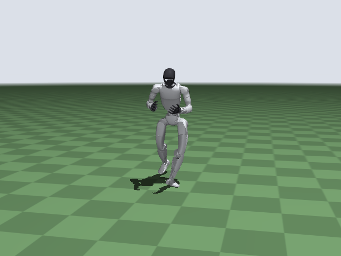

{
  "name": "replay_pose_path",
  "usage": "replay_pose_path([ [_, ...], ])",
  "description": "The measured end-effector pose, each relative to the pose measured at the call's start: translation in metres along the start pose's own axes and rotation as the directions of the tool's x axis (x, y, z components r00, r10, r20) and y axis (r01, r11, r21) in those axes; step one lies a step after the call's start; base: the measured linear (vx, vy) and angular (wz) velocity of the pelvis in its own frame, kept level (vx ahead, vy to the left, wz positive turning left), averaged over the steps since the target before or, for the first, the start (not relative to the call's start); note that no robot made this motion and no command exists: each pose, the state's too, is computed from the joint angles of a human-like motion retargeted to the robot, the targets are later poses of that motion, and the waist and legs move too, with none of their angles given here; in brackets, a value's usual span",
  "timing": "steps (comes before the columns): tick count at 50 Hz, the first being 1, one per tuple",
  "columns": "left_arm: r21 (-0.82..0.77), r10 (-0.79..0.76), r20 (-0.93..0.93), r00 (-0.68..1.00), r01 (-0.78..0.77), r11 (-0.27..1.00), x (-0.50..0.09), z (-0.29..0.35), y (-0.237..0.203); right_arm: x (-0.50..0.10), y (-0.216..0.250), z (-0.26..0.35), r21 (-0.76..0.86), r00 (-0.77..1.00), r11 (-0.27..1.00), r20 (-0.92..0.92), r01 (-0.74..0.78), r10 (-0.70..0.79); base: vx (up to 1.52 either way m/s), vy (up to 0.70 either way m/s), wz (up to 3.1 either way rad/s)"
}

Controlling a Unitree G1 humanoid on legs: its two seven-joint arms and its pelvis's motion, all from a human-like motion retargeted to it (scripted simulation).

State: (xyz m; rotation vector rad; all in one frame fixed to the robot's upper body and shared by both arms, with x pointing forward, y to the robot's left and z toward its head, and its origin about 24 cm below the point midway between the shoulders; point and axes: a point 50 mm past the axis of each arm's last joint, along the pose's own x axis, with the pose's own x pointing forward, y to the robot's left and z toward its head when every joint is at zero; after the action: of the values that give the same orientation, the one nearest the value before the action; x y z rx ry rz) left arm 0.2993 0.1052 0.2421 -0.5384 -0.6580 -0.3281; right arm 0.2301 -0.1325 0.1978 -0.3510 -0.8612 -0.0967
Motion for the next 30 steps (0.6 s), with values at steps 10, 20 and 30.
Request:
replay_pose_path([
  [10, 0.098, 0.445, -0.550, 0.707, -0.474, 0.875, -0.251, -0.019, 0.085, -0.027, -0.024, 0.046, 0.138, 0.991, 0.988, 0.100, 0.071, -0.086, 0.32, -0.03, 1.60],
  [20, 0.621, 0.515, -0.394, 0.761, -0.193, 0.760, -0.174, 0.010, 0.154, -0.002, -0.033, 0.081, -0.113, 0.915, 0.991, 0.388, -0.071, 0.110, 0.21, -0.22, 2.58],
  [30, 0.923, 0.684, -0.296, 0.667, 0.016, 0.384, -0.134, -0.006, 0.214, -0.015, -0.026, 0.082, -0.237, 0.890, 0.941, 0.330, -0.243, 0.314, 0.19, -0.33, 2.63],
])
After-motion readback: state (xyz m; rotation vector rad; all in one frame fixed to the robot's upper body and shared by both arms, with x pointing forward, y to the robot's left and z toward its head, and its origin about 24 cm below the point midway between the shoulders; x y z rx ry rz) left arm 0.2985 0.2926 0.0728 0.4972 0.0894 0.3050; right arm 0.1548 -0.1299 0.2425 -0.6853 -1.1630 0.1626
